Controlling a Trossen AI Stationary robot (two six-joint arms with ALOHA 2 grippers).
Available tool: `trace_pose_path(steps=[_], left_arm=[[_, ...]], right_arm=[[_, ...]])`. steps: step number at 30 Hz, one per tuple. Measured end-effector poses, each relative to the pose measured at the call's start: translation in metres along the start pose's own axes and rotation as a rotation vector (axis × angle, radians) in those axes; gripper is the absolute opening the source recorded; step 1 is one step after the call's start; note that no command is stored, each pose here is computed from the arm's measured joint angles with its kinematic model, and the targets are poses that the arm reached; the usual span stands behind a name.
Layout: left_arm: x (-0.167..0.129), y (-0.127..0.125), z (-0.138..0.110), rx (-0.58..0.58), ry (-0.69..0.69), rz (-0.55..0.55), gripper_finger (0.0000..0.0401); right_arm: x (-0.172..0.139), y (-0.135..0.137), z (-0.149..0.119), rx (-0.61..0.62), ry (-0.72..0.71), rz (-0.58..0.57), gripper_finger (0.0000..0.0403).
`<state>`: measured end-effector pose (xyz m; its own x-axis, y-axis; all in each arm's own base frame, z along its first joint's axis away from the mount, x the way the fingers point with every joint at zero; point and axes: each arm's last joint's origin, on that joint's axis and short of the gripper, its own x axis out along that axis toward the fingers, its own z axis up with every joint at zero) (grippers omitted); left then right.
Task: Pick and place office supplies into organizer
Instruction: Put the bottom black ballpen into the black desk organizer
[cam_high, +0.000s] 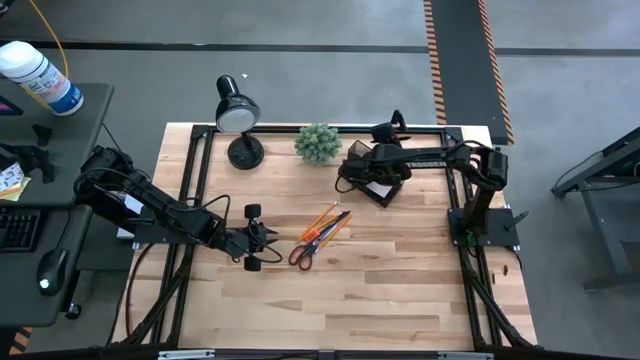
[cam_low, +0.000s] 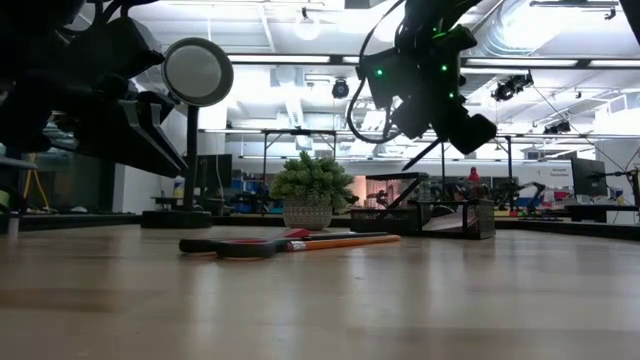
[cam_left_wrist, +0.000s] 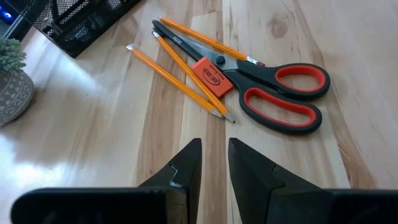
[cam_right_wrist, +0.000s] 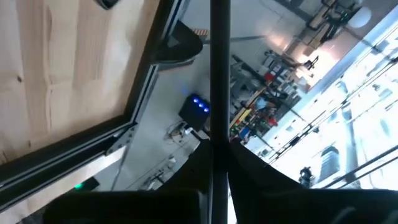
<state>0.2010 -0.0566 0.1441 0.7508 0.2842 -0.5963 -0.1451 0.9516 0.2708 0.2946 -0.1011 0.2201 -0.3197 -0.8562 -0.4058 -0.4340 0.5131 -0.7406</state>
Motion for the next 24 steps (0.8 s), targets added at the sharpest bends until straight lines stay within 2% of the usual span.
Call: trace_pose_path(steps=[11,19,24], left_arm=[[0.000,0.000,0.000,0.019,0.002,0.008,0.0067],[0.000,0.000,0.000,0.019,0.002,0.008,0.0067],[0.000,0.000,0.000,0.019,0.002,0.008,0.0067]], right_arm=[[-0.029,0.010,0.014,-0.058,-0.147,0.001,0.0023],[-0.025,0.008,0.015,-0.043,-0.145,0.010,0.0032],[-0.024,0.008,0.017,-0.027,-0.177,0.062,0.0030]])
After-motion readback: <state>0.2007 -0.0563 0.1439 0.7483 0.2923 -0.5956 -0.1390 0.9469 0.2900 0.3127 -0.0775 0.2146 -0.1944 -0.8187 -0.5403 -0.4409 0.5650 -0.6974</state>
